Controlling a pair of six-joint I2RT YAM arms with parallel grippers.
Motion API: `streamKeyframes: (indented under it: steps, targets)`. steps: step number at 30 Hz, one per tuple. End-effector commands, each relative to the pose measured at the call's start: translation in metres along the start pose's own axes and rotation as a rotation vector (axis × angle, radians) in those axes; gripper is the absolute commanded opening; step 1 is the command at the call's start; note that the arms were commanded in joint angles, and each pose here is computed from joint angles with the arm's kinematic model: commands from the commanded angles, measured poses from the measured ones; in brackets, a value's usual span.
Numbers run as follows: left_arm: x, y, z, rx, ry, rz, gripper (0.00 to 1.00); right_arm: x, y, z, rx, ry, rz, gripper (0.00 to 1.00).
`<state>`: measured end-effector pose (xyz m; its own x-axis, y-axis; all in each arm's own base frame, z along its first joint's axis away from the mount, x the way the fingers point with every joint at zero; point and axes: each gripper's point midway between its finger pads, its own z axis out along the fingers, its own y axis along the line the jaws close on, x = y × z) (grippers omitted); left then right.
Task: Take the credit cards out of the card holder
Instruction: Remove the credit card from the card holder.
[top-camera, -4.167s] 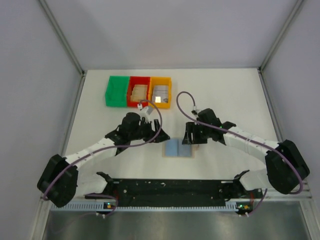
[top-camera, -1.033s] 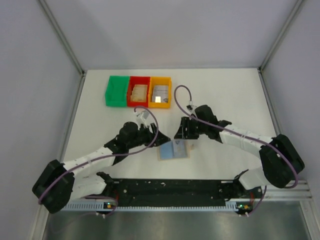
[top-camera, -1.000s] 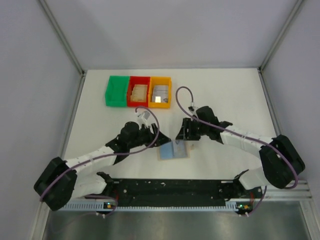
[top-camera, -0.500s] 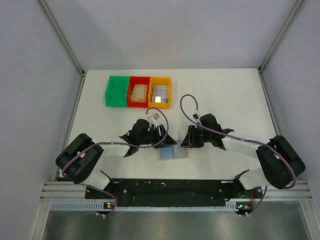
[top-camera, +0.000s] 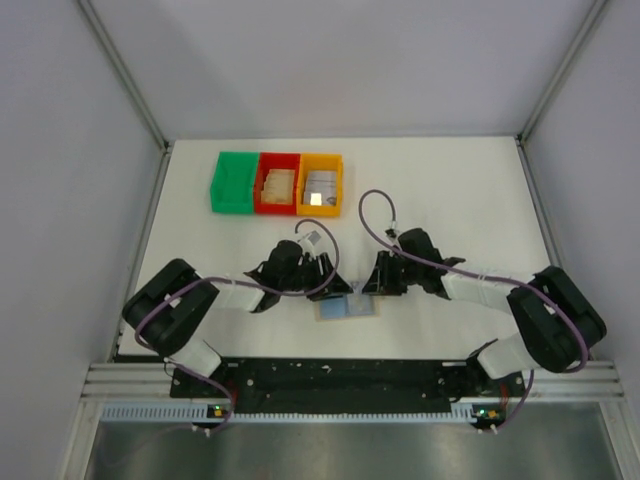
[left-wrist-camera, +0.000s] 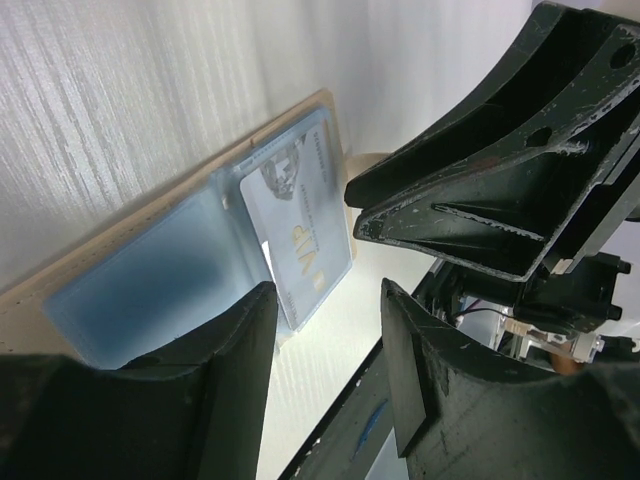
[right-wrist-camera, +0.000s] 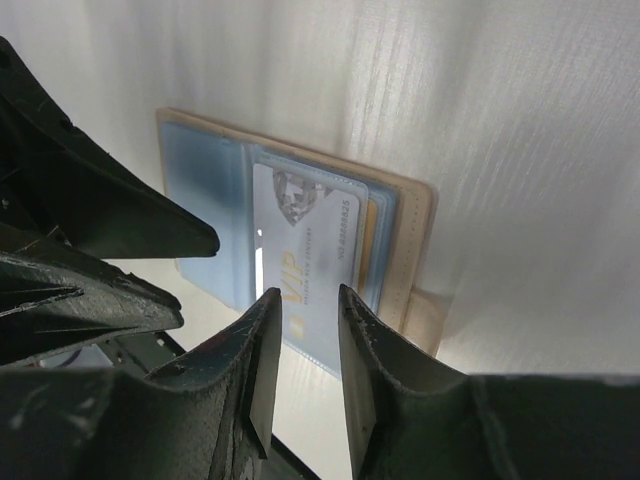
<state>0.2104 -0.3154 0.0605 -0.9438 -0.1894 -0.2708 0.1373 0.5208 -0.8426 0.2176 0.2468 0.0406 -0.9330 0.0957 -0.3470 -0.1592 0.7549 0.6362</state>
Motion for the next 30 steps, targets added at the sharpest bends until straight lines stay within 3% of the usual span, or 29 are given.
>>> streamKeyframes:
  steps: [1, 16, 30]
  targets:
    - [-0.005, -0.008, 0.007, 0.030, 0.001, 0.027, 0.50, -0.007, -0.005, 0.005, 0.015, -0.019, -0.016, 0.29]
    - [0.004, 0.002, 0.016, 0.037, 0.046, -0.018, 0.49, 0.002, -0.006, 0.010, -0.012, 0.007, 0.009, 0.27]
    - [0.005, -0.008, 0.015, 0.127, 0.031, -0.038, 0.27, 0.007, -0.004, 0.012, -0.042, 0.011, 0.034, 0.27]
